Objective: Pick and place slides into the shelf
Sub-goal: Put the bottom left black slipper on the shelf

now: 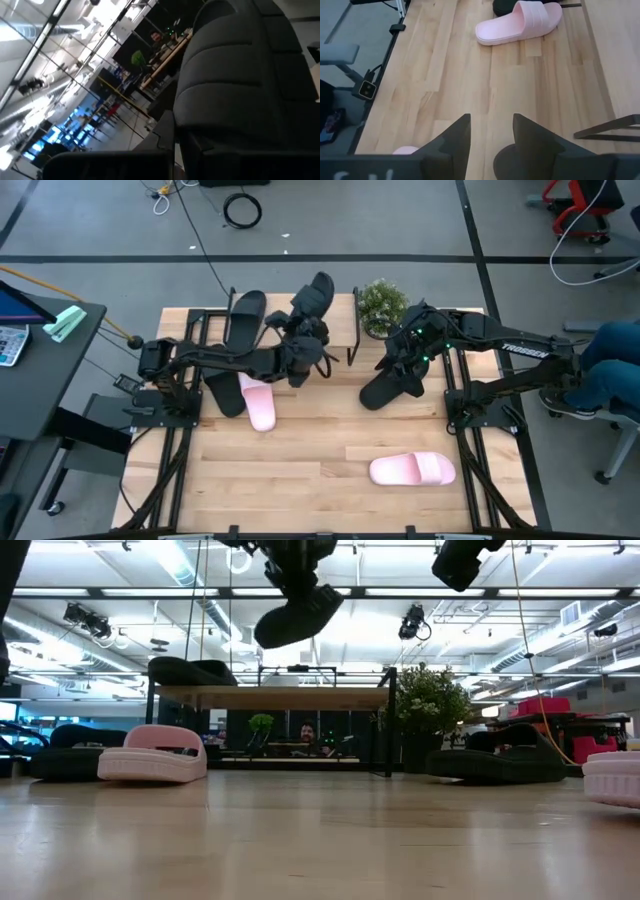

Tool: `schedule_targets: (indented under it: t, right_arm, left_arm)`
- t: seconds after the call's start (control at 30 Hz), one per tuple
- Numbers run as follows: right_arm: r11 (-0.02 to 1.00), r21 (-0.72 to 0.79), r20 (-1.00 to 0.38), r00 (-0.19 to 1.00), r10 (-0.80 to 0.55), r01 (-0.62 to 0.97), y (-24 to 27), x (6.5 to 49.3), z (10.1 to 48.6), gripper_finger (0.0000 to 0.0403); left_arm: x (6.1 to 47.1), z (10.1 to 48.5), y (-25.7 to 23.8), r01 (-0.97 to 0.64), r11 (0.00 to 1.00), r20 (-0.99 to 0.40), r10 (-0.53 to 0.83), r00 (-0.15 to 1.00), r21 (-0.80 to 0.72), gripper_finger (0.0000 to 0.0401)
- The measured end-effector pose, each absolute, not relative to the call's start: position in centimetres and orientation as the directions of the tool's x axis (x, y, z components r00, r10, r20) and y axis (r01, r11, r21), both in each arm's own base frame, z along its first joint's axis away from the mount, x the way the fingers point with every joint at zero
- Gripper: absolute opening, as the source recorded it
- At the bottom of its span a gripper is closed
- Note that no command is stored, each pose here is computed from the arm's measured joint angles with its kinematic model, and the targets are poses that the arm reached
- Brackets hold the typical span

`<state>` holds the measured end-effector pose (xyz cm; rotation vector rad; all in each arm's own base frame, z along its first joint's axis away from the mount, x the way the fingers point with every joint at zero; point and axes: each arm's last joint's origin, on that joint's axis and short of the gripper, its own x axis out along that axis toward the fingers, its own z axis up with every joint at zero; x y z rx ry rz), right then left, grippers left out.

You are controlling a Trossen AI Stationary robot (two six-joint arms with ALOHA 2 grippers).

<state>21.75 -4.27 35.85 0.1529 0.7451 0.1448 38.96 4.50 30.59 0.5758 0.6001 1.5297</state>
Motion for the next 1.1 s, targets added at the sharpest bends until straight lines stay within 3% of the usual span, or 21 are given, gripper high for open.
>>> schedule_targets:
  t: [0.33,0.7,0.77,0.97,1.1]
  right_arm:
    - [0.978,0.199,-0.664,0.724,0.186,-0.069,-4.3,21.7,35.8,0.0153]
    - [0.978,0.199,-0.664,0.724,0.186,-0.069,-4.2,21.7,35.8,0.0153]
    - [0.978,0.198,-0.664,0.724,0.186,-0.069,-4.2,21.7,35.8,0.0153]
    - [0.978,0.198,-0.664,0.724,0.186,-0.069,-4.3,21.7,35.8,0.0153]
    - [0.978,0.198,-0.664,0.724,0.186,-0.070,-4.2,21.7,35.8,0.0153]
  left_arm:
    - [40.4,26.8,6.7,-0.708,-0.051,-0.005,0.997,-0.077,0.705,0.0011]
    - [40.0,26.3,9.7,-0.712,-0.098,-0.007,0.990,-0.144,0.695,0.0025]
    - [40.0,26.1,9.7,-0.707,-0.066,-0.019,0.994,-0.111,0.704,0.0039]
    - [40.0,24.3,9.7,-0.727,0.170,-0.157,0.984,0.087,0.665,0.0074]
    - [39.1,23.3,10.9,-0.740,0.212,-0.232,0.970,0.078,0.638,0.0101]
